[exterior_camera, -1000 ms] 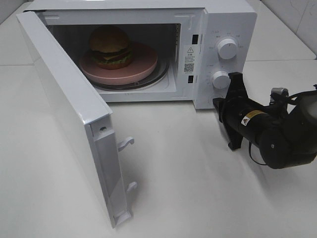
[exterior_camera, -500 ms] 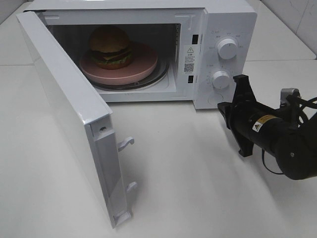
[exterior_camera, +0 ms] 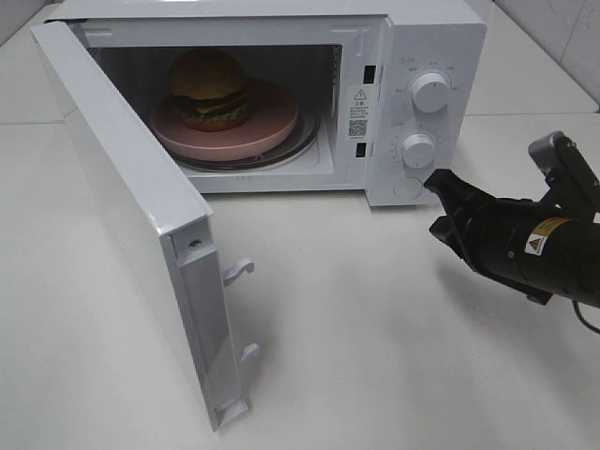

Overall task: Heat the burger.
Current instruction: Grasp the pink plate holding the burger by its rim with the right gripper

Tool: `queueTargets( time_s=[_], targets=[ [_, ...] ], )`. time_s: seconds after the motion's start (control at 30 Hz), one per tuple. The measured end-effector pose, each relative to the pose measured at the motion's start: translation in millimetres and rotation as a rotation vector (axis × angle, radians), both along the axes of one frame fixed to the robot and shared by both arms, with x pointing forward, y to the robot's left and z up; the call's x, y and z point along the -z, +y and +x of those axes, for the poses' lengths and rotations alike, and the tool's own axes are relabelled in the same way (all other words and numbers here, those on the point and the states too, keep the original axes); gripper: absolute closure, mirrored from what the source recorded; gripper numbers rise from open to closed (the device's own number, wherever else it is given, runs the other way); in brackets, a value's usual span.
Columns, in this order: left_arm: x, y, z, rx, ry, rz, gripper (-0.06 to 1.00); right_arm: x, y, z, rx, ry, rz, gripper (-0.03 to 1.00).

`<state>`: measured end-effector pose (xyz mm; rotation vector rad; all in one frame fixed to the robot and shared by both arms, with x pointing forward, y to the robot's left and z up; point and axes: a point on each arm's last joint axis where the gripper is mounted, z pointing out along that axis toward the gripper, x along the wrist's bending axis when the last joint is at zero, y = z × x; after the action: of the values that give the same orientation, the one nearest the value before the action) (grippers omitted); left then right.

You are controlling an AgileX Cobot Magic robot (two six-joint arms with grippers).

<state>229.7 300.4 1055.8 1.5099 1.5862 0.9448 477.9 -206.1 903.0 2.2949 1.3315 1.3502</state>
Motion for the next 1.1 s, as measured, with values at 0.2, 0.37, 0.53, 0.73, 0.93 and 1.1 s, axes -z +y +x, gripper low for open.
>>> queueTargets(
  time_s=[0.2,0.37,0.53,0.73,0.93,1.1],
  targets=[
    [0.0,0.0,0.0,0.0,0.0,0.0,-0.04,-15.7,-4.9,-15.0,-0.185,0.037,-0.244,0.94],
    [0.0,0.0,0.0,0.0,0.0,0.0,-0.04,-23.5,-6.7,-23.0,-0.369,0.129,-0.435,0.94],
    [0.0,0.0,0.0,0.0,0.0,0.0,-0.04,-31.8,-4.4,-21.8,-0.546,0.218,-0.563,0.94],
    [0.0,0.0,0.0,0.0,0.0,0.0,-0.04,-44.8,-0.9,-16.5,-0.7,0.268,-0.653,0.91],
    [0.0,0.0,0.0,0.0,0.0,0.0,-0.04,-58.2,1.9,-12.6,-0.881,0.287,-0.747,0.75],
    [0.0,0.0,0.0,0.0,0.0,0.0,-0.04,-61.0,1.6,-14.5,-1.006,0.292,-0.806,0.53]
  ],
)
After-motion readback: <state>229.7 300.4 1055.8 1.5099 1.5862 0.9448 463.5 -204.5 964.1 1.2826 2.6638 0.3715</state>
